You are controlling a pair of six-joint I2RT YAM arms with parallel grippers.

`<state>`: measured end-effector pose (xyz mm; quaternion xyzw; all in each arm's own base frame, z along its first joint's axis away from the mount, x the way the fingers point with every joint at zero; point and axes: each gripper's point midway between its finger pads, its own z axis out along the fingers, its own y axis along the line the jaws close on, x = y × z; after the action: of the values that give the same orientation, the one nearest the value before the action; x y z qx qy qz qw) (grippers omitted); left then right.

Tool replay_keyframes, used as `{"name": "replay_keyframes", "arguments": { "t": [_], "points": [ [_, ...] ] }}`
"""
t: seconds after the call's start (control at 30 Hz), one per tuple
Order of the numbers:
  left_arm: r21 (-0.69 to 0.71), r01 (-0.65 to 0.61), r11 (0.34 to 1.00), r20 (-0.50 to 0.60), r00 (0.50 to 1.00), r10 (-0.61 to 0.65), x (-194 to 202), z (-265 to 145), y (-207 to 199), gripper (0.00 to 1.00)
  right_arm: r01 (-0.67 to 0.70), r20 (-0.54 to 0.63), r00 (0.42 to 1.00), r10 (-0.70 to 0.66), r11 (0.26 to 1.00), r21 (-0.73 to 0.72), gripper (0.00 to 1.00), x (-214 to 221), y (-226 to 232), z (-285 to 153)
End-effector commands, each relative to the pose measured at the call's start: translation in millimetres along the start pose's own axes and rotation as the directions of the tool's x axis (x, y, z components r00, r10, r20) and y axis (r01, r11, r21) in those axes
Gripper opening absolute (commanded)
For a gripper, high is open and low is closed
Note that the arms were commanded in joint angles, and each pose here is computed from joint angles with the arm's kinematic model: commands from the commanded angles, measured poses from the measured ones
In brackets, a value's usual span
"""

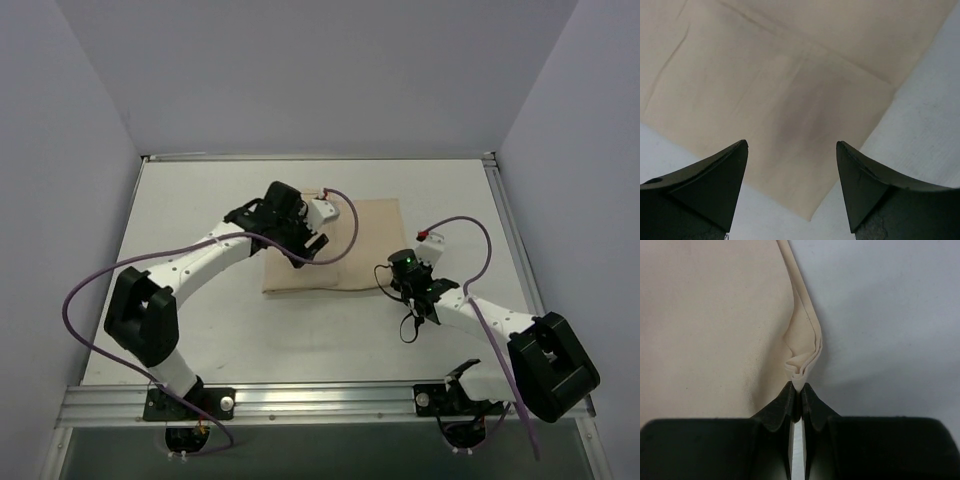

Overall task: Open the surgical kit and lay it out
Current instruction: Open the surgical kit at the center of the board.

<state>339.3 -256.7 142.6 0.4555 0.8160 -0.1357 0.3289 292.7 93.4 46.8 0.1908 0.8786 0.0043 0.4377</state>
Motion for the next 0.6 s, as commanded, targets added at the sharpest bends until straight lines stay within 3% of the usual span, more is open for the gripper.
{"name": "replay_keyframes", "arguments": {
  "t": [0.0, 0.07, 0.1, 0.17, 0.2, 0.27, 0.37, 0.57],
  "points": [
    [-0.051, -0.15, 0.987, -0.041, 0.988, 0.148, -13, 10, -13, 0.81, -0.111, 0.03, 0.993, 0.11, 0.993, 0.033, 0.05, -3, -5, 1],
    [-0.05, -0.224, 0.973, -0.063, 0.973, 0.221, -17, 18, -33, 0.81, -0.102, 0.014, 0.995, 0.102, 0.993, 0.057, 0.17, 0, -10, 0],
    [-0.045, -0.248, 0.968, -0.073, 0.967, 0.244, -16, 24, -40, 0.81, -0.117, 0.02, 0.993, 0.116, 0.991, 0.07, 0.33, -1, -12, -1],
    [-0.068, -0.3, 0.951, -0.083, 0.952, 0.295, -19, 29, -54, 0.81, -0.125, 0.015, 0.992, 0.125, 0.988, 0.092, 0.49, -3, -16, -6],
    [-0.071, -0.315, 0.947, -0.088, 0.947, 0.308, -19, 33, -58, 0.81, -0.157, 0.028, 0.988, 0.155, 0.982, 0.106, 0.51, -6, -18, -8],
    [-0.082, -0.341, 0.936, -0.101, 0.938, 0.333, -19, 40, -66, 0.78, -0.195, 0.051, 0.98, 0.191, 0.975, 0.103, 0.65, -13, -20, -13],
    [-0.045, -0.348, 0.936, -0.114, 0.933, 0.341, -14, 46, -77, 0.7, -0.218, 0.064, 0.975, 0.214, 0.973, 0.079, 0.7, -17, -19, -17],
    [0.027, -0.361, 0.932, -0.129, 0.924, 0.361, -6, 52, -100, 0.7, -0.181, 0.057, 0.983, 0.176, 0.98, 0.084, 0.7, -18, -17, -14]
  ]
}}
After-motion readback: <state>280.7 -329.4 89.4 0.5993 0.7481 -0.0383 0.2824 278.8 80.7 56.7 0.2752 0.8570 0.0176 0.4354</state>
